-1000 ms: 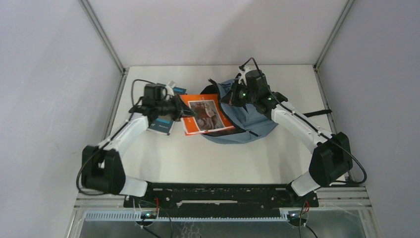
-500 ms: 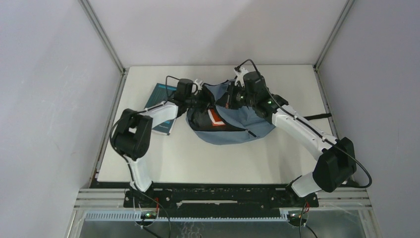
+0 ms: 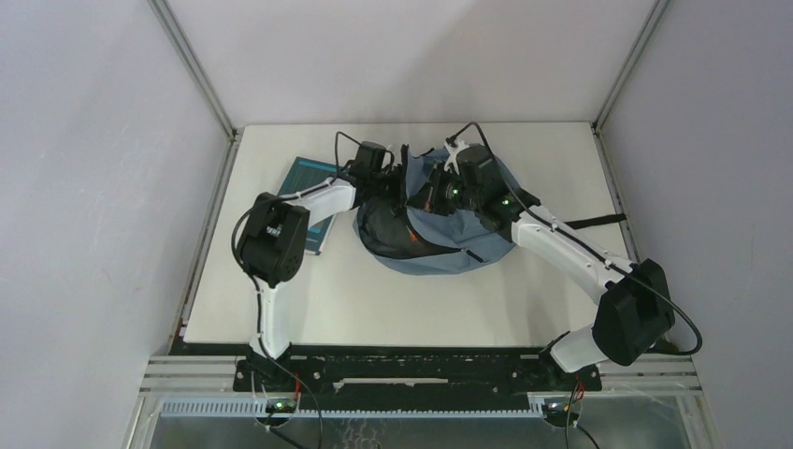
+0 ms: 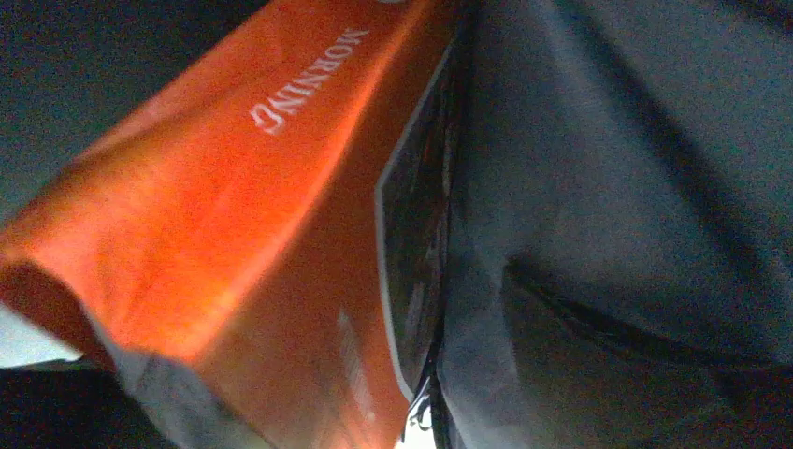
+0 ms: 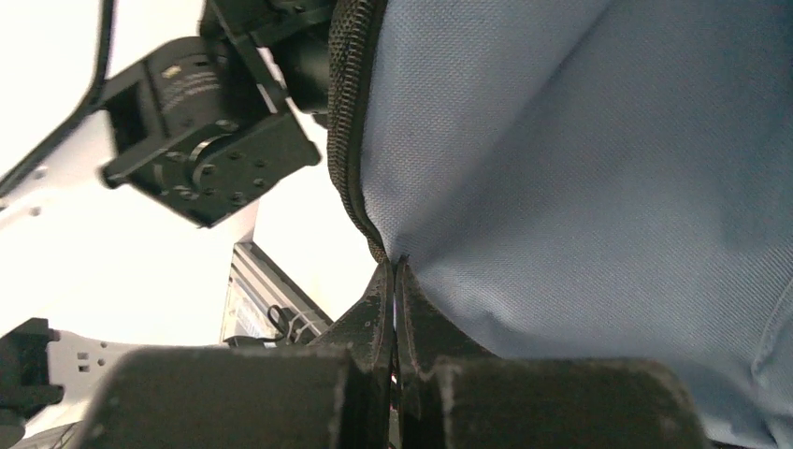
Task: Pack the student bag
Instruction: Place the book in the student bag, then move the student bag to the center of the board.
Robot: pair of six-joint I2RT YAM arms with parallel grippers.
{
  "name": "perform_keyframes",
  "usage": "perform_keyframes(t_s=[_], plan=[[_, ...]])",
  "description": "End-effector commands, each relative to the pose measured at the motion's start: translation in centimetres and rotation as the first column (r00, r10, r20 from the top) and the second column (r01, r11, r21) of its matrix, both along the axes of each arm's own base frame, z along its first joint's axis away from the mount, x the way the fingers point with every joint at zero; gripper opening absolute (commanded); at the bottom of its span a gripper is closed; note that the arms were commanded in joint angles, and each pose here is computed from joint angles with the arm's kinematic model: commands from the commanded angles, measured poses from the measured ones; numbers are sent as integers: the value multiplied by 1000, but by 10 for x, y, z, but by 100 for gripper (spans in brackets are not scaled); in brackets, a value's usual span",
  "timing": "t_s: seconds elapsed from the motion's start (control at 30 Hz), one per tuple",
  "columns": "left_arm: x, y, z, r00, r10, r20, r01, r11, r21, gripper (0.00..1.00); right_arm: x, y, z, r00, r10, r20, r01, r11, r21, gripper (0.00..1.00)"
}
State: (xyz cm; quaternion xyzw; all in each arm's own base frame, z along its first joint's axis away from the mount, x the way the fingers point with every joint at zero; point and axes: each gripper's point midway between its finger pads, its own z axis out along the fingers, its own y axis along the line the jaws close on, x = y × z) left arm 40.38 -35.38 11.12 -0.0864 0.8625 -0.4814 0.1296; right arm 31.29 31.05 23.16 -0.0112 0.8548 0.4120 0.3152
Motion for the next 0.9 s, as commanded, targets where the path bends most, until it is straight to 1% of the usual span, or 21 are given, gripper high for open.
perform_keyframes(t_s=[0.0,0.07,0.2,0.3,0.4,0.53,0.57,0.63,0.73,0.8,0.87], plan=[[-4,18,44,987,-48,156,29,992,126,93,6,-8,13,997,-70,12,69,995,65,0],[-10,26,46,985,-61,162,33,985,170,97,9,-11,7,997,-82,-1,82,995,59,0],[-14,46,47,982,-47,184,-6,961,277,100,12,-11,1,996,-92,-8,92,995,49,0],[-15,62,54,974,-41,223,-40,937,347,100,14,-11,-3,995,-96,-15,97,994,44,0],[-23,71,61,965,-84,247,-20,921,390,100,17,-15,-6,993,-117,-16,118,992,35,0],[-43,89,69,955,-148,256,16,891,454,100,25,-34,-14,982,-187,-18,186,982,-6,0],[-50,97,73,953,-157,260,15,878,478,97,28,-42,-15,978,-209,-9,209,978,-21,0],[-64,109,84,946,-175,271,15,863,505,96,34,-57,-17,968,-252,21,253,965,-66,0],[-76,128,104,926,-172,337,-36,846,531,97,42,-66,-17,965,-253,72,260,961,-97,0],[-80,147,107,921,-150,361,-92,814,573,98,44,-65,-22,967,-250,58,255,962,-99,0],[-78,173,108,919,-79,386,-187,774,605,97,43,-59,-29,973,-225,43,228,968,-101,0]])
